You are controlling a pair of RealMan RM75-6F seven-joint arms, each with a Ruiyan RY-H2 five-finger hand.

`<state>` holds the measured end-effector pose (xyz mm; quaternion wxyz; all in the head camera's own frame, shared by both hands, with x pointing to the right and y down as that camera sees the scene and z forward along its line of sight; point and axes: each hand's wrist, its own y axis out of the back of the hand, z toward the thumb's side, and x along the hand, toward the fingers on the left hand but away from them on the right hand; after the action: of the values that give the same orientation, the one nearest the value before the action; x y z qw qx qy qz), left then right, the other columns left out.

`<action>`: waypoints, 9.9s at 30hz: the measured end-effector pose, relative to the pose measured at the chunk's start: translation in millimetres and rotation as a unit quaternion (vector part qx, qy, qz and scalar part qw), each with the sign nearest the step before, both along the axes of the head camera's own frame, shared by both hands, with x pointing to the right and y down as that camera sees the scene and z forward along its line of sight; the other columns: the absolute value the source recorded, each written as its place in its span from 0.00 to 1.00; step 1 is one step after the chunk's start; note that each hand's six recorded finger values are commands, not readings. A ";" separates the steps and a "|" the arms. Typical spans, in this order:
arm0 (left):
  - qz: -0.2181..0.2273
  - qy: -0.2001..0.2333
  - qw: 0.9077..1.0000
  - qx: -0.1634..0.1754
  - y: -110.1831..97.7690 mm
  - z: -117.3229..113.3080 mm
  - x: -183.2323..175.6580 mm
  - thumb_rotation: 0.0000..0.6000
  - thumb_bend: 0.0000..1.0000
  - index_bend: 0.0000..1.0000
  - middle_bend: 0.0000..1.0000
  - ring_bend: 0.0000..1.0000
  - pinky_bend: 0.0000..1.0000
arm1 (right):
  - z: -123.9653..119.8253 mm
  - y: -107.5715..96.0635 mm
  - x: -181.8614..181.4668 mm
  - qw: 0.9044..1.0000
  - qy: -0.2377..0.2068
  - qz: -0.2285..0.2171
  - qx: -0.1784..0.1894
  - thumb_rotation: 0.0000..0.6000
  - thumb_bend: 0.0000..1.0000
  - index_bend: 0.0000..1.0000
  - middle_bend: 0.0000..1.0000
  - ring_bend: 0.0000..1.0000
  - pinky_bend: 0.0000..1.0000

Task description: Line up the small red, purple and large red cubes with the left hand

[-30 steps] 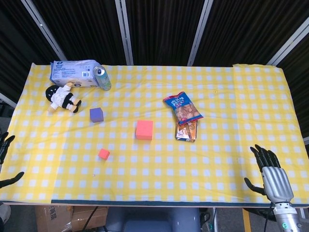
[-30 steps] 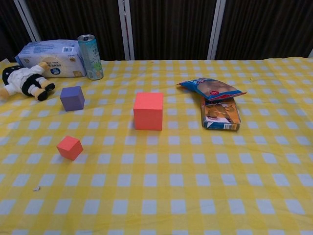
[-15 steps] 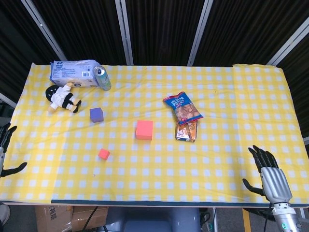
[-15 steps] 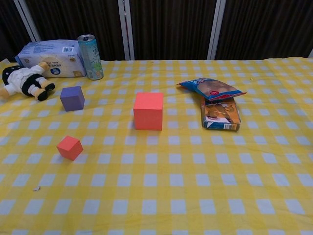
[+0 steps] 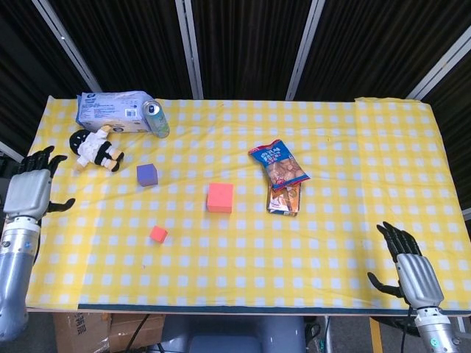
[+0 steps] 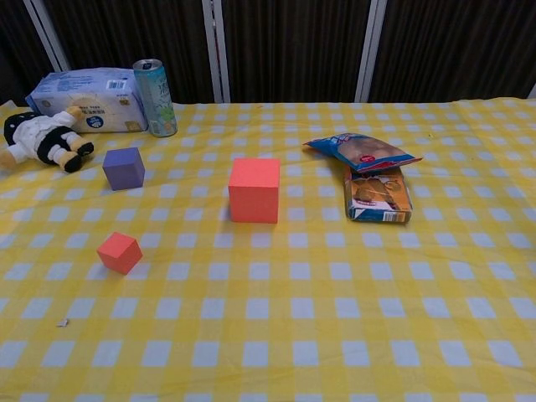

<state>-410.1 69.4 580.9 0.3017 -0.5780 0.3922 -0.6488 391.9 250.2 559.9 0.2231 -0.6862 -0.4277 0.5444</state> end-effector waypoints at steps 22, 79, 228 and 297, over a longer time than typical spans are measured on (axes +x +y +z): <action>0.006 -0.038 0.997 -0.067 -55.6 110.8 82.0 1.00 0.22 0.20 0.00 0.00 0.00 | 3.7 -3.0 3.0 0.999 -0.029 0.024 -0.027 1.00 0.34 0.00 0.00 0.00 0.00; 0.136 0.063 0.984 -0.100 -14.5 126.7 180.7 1.00 0.43 0.40 0.00 0.00 0.00 | -2.7 -3.6 6.2 0.999 -0.038 0.031 -0.013 1.00 0.34 0.00 0.00 0.00 0.00; 0.124 0.053 0.984 -0.115 23.3 116.6 128.7 1.00 0.40 0.43 0.00 0.00 0.00 | -3.0 -5.8 3.3 0.999 -0.040 0.024 -0.008 1.00 0.34 0.00 0.00 0.00 0.00; 0.123 0.052 0.977 -0.163 45.6 120.5 165.5 1.00 0.49 0.22 0.00 0.00 0.00 | -5.4 -5.0 4.6 0.998 -0.047 0.033 -0.008 1.00 0.34 0.00 0.00 0.00 0.00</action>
<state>-244.6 115.1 701.4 0.2603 -0.6962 0.2216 -0.6313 396.5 245.2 554.5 0.1796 -0.6986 -0.4557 0.5216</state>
